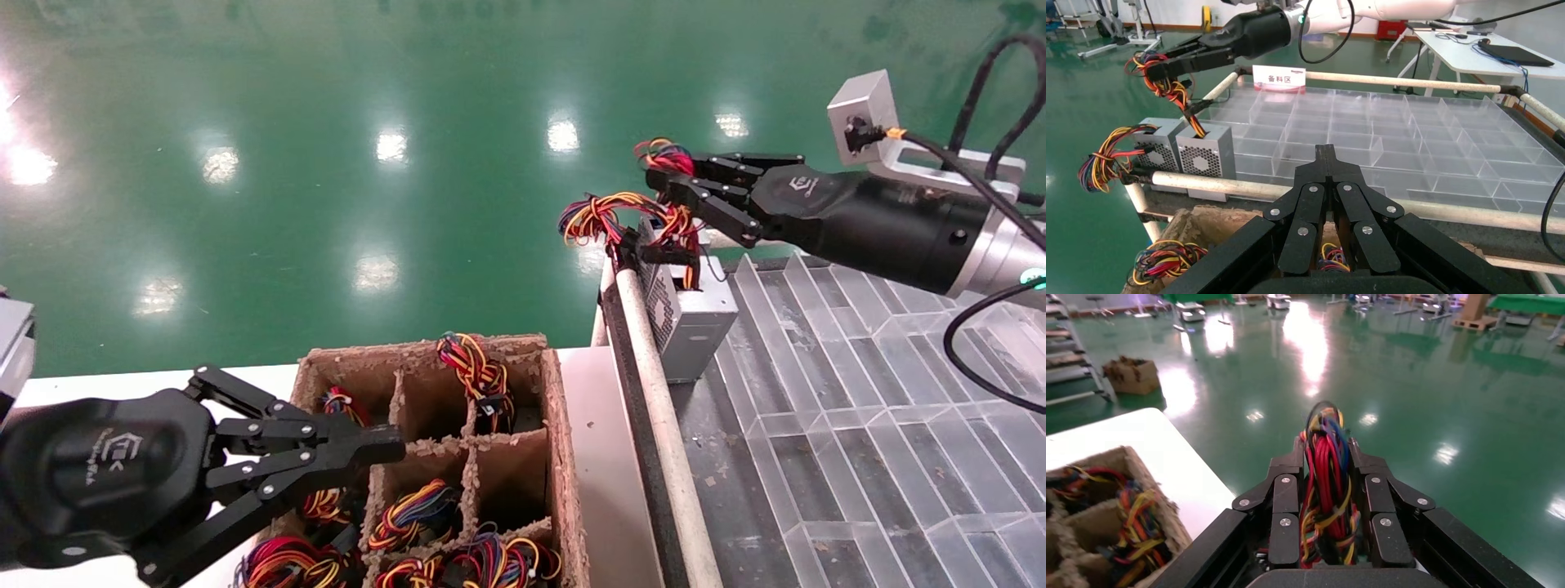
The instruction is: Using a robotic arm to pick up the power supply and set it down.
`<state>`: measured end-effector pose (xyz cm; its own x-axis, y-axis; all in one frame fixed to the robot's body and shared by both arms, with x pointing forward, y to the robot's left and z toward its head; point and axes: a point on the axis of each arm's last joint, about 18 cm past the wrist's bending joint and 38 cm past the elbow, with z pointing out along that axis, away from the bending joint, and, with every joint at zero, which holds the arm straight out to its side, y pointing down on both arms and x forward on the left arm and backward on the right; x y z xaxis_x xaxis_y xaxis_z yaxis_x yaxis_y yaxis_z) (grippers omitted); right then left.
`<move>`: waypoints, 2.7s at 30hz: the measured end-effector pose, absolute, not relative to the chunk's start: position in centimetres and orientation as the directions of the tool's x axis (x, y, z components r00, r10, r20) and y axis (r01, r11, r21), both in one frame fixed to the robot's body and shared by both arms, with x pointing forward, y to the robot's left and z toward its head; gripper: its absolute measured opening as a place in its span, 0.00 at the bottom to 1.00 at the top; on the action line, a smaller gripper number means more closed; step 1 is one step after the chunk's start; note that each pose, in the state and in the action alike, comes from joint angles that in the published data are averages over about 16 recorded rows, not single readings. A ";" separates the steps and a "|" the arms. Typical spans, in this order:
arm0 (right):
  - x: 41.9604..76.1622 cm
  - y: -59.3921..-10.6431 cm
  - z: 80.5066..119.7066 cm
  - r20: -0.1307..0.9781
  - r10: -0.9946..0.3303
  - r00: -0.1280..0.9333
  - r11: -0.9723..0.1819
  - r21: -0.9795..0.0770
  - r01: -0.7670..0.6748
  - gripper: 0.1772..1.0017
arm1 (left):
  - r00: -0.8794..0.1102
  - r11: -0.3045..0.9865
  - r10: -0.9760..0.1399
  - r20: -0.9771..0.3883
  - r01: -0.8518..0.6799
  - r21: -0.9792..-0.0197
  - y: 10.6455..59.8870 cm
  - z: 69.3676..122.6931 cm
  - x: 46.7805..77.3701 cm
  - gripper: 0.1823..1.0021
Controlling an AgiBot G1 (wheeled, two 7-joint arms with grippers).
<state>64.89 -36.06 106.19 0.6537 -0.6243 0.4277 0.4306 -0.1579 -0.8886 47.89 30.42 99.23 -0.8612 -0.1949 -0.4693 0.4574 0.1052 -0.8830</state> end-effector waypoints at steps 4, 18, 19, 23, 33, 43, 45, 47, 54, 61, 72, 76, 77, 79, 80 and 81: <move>64.8 -35.8 106.5 0.430 -0.617 0.659 -0.160 -0.889 0.430 0.20 | -0.861 0.105 -0.195 -0.469 0.457 -0.883 30.4 99.2 47.9 0.01; 63.9 -35.0 107.7 0.467 -0.574 0.673 -0.157 -0.869 0.469 0.45 | -0.861 0.105 -0.195 -0.469 0.457 -0.883 30.4 99.2 47.9 0.01; 63.8 -34.9 107.6 0.469 -0.569 0.675 -0.155 -0.868 0.472 0.48 | -0.861 0.105 -0.195 -0.469 0.457 -0.883 30.4 99.2 47.9 0.01; 63.3 -34.7 107.4 0.476 -0.551 0.685 -0.145 -0.863 0.483 0.58 | -0.861 0.105 -0.195 -0.469 0.457 -0.883 30.4 99.2 47.9 0.01; 61.8 -34.2 106.0 0.474 -0.505 0.721 -0.111 -0.864 0.491 0.83 | -0.861 0.105 -0.195 -0.469 0.457 -0.883 30.4 99.2 47.9 0.01; 59.6 -33.7 104.6 0.475 -0.451 0.755 -0.086 -0.866 0.493 0.96 | -0.861 0.105 -0.195 -0.469 0.457 -0.883 30.4 99.2 47.9 0.05; 59.1 -33.6 104.3 0.476 -0.440 0.762 -0.083 -0.866 0.493 0.97 | -0.861 0.105 -0.195 -0.469 0.457 -0.883 30.4 99.2 47.9 0.07; 58.6 -33.5 104.0 0.477 -0.428 0.768 -0.080 -0.866 0.493 0.98 | -0.861 0.105 -0.195 -0.469 0.457 -0.883 30.4 99.2 47.9 0.09; 56.6 -33.0 103.0 0.480 -0.384 0.789 -0.074 -0.868 0.491 1.00 | -0.861 0.105 -0.195 -0.469 0.457 -0.883 30.4 99.2 47.9 0.20; 54.3 -32.4 102.0 0.482 -0.333 0.810 -0.075 -0.870 0.487 1.00 | -0.861 0.105 -0.195 -0.469 0.457 -0.883 30.4 99.2 47.9 0.37; 50.3 -31.2 100.4 0.483 -0.242 0.842 -0.092 -0.875 0.475 1.00 | -0.861 0.105 -0.195 -0.469 0.457 -0.883 30.4 99.2 47.9 0.70; 48.9 -30.7 99.8 0.481 -0.210 0.851 -0.101 -0.876 0.471 1.00 | -0.861 0.105 -0.195 -0.469 0.457 -0.883 30.4 99.2 47.9 0.80; 48.6 -30.6 99.7 0.481 -0.202 0.853 -0.104 -0.877 0.470 1.00 | -0.861 0.105 -0.195 -0.469 0.457 -0.883 30.4 99.2 47.9 0.82; 48.1 -30.4 99.4 0.480 -0.190 0.856 -0.108 -0.877 0.468 1.00 | -0.861 0.105 -0.195 -0.469 0.457 -0.883 30.4 99.2 47.9 0.86; 47.8 -30.3 99.3 0.480 -0.184 0.858 -0.110 -0.877 0.467 1.00 | -0.861 0.105 -0.195 -0.469 0.457 -0.883 30.4 99.2 47.9 0.88; 47.6 -30.2 99.3 0.480 -0.179 0.859 -0.111 -0.877 0.467 1.00 | -0.861 0.105 -0.195 -0.469 0.457 -0.883 30.4 99.2 47.9 0.89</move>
